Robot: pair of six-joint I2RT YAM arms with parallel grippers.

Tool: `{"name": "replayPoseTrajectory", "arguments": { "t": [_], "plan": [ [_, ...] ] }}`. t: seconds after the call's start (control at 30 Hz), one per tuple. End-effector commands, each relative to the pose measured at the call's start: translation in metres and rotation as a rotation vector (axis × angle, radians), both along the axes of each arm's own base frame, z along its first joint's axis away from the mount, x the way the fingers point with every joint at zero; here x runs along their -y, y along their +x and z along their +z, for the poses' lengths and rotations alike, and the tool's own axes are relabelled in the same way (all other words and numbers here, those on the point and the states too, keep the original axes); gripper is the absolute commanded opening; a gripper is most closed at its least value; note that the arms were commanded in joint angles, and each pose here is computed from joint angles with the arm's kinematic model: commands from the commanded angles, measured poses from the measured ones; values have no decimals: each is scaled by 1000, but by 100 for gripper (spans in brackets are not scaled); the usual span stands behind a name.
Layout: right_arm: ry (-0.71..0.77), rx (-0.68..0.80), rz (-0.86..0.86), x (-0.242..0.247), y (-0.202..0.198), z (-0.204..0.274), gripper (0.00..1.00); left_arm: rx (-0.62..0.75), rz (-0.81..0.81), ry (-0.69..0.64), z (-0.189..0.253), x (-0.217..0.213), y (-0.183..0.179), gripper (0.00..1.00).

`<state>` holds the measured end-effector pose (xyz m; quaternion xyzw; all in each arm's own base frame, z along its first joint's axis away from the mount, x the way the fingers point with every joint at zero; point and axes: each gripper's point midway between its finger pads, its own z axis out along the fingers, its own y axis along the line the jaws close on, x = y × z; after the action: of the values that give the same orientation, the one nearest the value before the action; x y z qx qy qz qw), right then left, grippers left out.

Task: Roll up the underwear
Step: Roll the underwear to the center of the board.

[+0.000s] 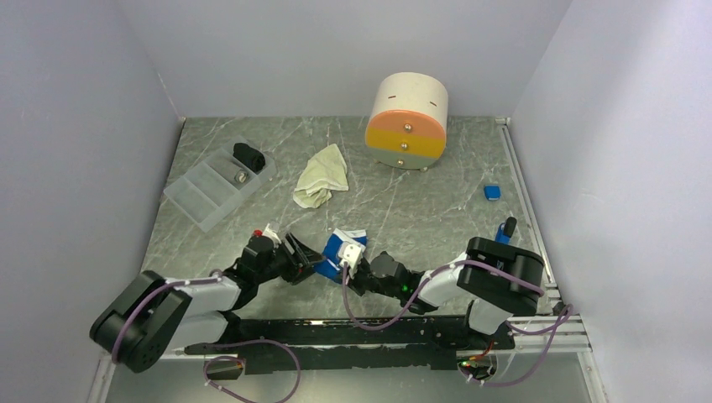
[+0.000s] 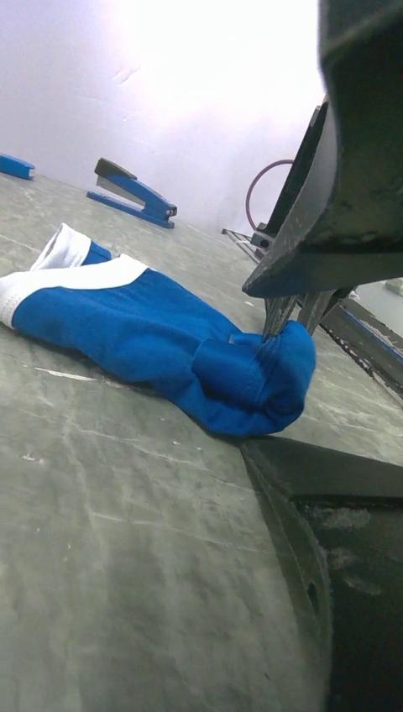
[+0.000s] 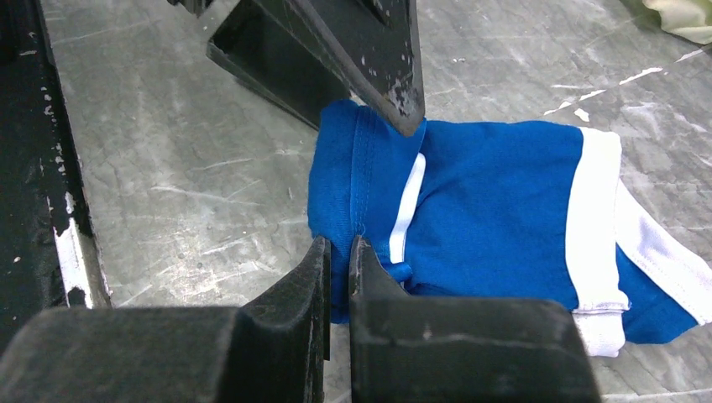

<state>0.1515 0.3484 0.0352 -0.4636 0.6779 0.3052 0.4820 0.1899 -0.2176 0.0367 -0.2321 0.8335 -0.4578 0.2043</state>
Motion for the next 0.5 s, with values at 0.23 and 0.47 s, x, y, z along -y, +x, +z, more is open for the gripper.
{"name": "replayPoseTrajectory", "arguments": {
  "t": [0.23,0.47],
  "plan": [
    [32,-30,35,2,-10,-1,3,-103,-29,142,-47,-5,-16,36],
    [-5,52,143,3,-19,10,34,-78,-65,173,-40,3,-8,13]
  ]
}}
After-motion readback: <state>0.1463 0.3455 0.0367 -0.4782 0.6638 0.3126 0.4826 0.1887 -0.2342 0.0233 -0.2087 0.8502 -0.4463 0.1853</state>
